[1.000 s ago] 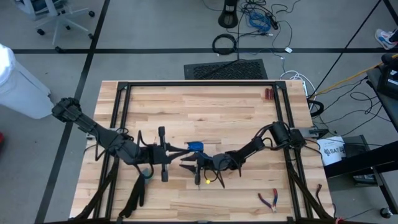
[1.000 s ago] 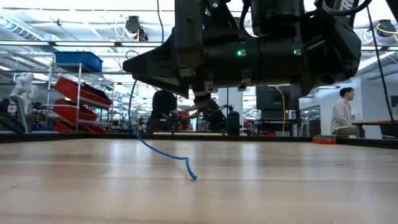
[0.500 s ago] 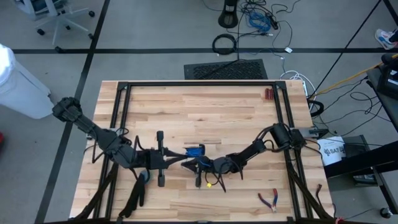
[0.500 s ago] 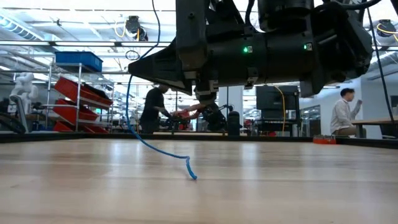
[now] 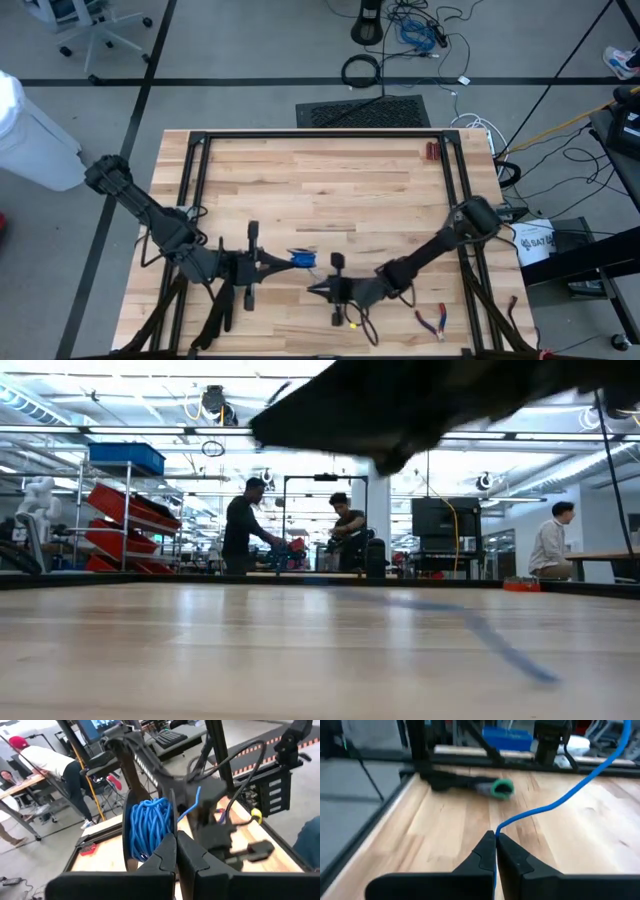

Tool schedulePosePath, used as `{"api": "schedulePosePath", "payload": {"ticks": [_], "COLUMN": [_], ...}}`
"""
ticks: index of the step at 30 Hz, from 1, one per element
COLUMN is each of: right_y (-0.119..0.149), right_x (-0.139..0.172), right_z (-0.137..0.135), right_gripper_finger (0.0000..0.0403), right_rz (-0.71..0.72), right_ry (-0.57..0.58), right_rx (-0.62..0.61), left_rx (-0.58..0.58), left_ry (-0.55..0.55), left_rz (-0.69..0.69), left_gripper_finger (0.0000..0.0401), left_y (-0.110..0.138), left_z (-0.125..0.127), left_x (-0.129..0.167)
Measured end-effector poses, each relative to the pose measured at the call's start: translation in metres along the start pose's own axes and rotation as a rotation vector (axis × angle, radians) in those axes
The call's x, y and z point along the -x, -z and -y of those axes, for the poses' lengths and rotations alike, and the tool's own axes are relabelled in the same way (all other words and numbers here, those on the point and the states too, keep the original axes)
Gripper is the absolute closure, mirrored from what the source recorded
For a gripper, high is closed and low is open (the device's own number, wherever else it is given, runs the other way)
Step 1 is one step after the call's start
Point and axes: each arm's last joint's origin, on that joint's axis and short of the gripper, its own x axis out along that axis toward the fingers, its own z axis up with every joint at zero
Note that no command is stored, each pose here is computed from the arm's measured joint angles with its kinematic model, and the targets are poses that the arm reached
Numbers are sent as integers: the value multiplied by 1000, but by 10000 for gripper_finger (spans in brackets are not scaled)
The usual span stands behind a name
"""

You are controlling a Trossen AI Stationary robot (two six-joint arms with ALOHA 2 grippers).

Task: Coil cords
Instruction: Coil the blue wire onto the black spool

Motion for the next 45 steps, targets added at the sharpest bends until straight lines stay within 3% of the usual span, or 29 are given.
{"api": "schedulePosePath", "payload": {"ticks": [8,19,25,34,45], "right_y": [-38,-83,-99,-156,-188], "right_x": [57,113,121,127,117], "right_z": [-14,-23,-25,-32,-17], "right_gripper_finger": [403,403,403,403,403], "right_rz": [-102,15,86,123,157], "right_ry": [37,79,57,46,-116], "right_rx": [62,127,177,329,404], "left_rx": [15,84,102,150,201], "left_ry": [71,101,102,116,165], "left_rz": [23,-54,-71,-79,-101], "left_gripper_finger": [401,401,401,401,401], "left_y": [-3,6,7,8,13], "left_z": [5,9,9,10,9], "left_x": [5,7,7,6,-4]}}
